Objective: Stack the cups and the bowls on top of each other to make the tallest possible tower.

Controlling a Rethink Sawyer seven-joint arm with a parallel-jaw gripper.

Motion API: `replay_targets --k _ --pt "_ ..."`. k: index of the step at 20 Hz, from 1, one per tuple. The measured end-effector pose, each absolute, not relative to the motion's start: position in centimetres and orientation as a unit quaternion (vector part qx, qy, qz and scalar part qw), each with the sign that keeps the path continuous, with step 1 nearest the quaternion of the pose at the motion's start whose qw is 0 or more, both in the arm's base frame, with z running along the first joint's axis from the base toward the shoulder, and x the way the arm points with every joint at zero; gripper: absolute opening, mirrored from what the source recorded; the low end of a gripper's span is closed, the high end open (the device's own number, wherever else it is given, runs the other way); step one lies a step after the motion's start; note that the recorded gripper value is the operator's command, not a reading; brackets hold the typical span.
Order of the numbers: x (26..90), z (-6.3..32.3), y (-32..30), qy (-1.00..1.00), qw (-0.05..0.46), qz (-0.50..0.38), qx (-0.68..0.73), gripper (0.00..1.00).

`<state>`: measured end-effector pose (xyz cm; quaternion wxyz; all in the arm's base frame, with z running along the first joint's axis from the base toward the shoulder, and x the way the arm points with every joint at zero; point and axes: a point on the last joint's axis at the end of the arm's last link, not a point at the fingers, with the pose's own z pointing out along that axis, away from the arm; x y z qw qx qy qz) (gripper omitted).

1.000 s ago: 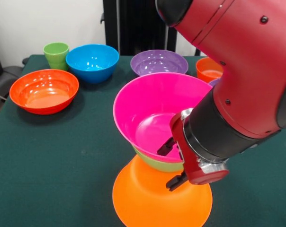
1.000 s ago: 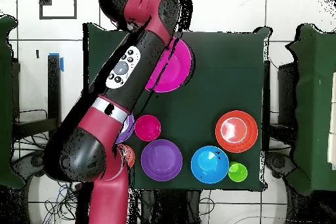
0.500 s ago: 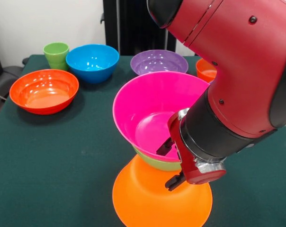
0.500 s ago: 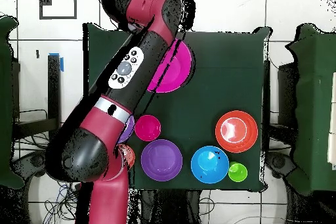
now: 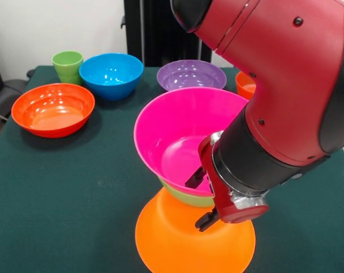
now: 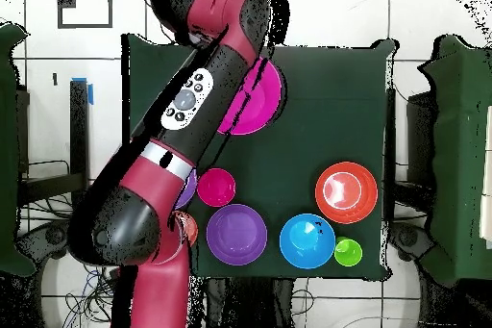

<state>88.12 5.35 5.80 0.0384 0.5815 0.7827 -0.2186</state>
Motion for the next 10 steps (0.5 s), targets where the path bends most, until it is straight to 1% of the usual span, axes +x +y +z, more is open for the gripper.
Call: replay_targets --k 10 --pt "89.9 7.3 3.7 0.777 0.045 -0.191 0.599 1.0"
